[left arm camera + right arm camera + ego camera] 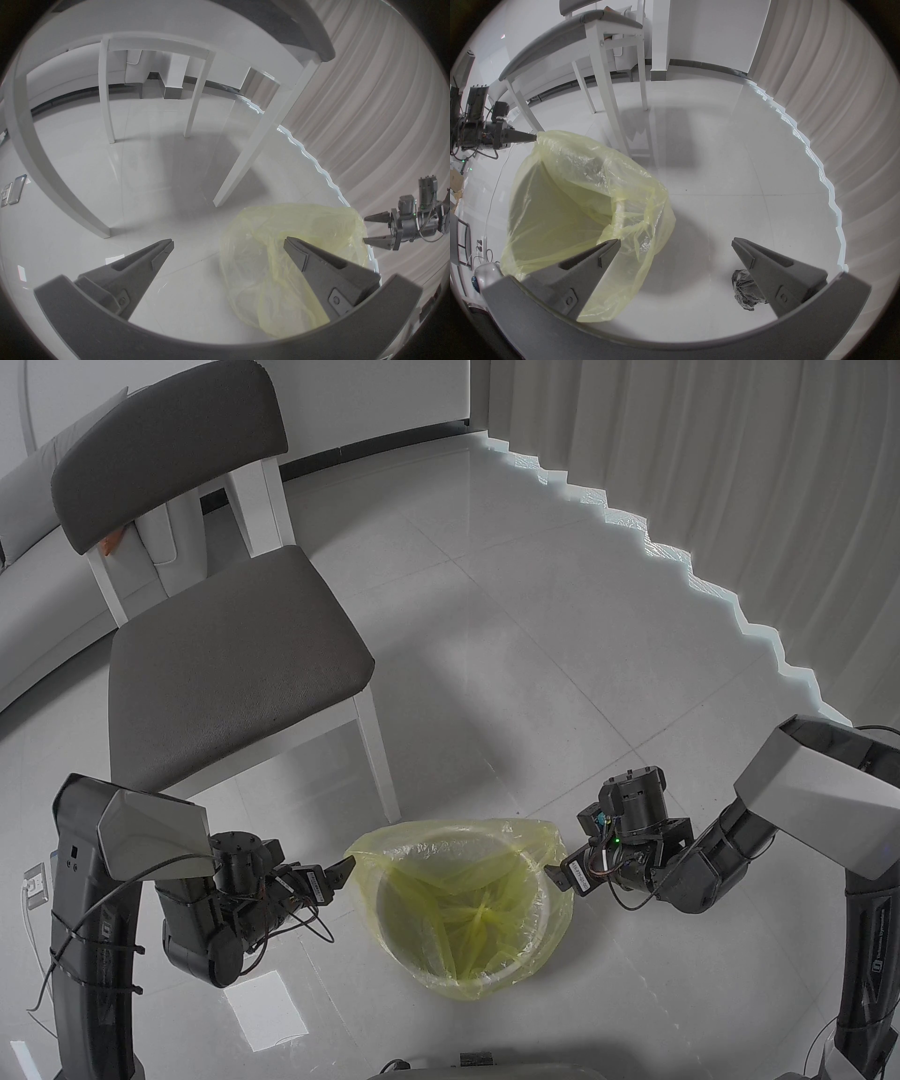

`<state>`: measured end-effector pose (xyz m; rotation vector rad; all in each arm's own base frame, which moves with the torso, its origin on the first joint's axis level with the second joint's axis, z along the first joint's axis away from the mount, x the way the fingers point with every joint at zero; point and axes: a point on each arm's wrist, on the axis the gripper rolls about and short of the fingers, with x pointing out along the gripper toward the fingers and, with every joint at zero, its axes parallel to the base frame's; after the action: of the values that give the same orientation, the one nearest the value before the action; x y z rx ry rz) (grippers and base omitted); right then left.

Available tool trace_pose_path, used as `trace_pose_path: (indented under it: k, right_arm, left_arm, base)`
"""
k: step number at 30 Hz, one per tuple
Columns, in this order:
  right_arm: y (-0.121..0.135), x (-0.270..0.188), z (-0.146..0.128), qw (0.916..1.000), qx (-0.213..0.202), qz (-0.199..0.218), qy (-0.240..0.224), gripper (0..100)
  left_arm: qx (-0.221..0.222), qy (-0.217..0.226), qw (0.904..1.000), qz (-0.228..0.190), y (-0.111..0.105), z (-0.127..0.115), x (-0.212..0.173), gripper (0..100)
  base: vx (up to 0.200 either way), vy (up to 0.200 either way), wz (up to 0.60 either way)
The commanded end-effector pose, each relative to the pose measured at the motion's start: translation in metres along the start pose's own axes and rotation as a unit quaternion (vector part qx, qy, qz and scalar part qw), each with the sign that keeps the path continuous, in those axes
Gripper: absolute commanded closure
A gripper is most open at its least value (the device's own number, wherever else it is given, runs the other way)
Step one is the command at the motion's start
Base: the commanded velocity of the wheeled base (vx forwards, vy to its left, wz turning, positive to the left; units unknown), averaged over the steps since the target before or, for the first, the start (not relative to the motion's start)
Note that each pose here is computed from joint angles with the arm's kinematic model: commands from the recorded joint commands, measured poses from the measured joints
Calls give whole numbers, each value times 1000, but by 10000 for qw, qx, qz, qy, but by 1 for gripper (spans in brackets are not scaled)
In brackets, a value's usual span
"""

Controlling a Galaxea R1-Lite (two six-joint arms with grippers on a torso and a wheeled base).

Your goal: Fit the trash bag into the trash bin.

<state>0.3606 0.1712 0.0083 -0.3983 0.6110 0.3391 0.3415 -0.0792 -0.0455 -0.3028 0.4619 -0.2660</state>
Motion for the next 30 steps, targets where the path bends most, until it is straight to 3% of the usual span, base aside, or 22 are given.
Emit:
trace_pose_path:
  k: [1, 12, 23, 30]
  right_arm:
    - [7, 26, -15, 9998, -33, 37, 203, 0]
    - [15, 52, -33, 9991, -71, 43, 425, 0]
    - [13, 58, -42, 9980, -64, 47, 632, 0]
    - [6, 56, -39, 9981, 57, -30, 609, 0]
  left_arm:
    - [-15, 70, 9999, -100, 6, -7, 21, 0]
    - [226, 482, 9986, -33, 3, -11, 49, 0]
    - [251, 731, 9970, -3, -2, -13, 49, 0]
    - [547, 743, 9957, 75, -5, -7, 44, 0]
  base:
    - [0, 0, 0]
    - [0, 0, 0]
    - [0, 0, 0]
    - [0, 0, 0]
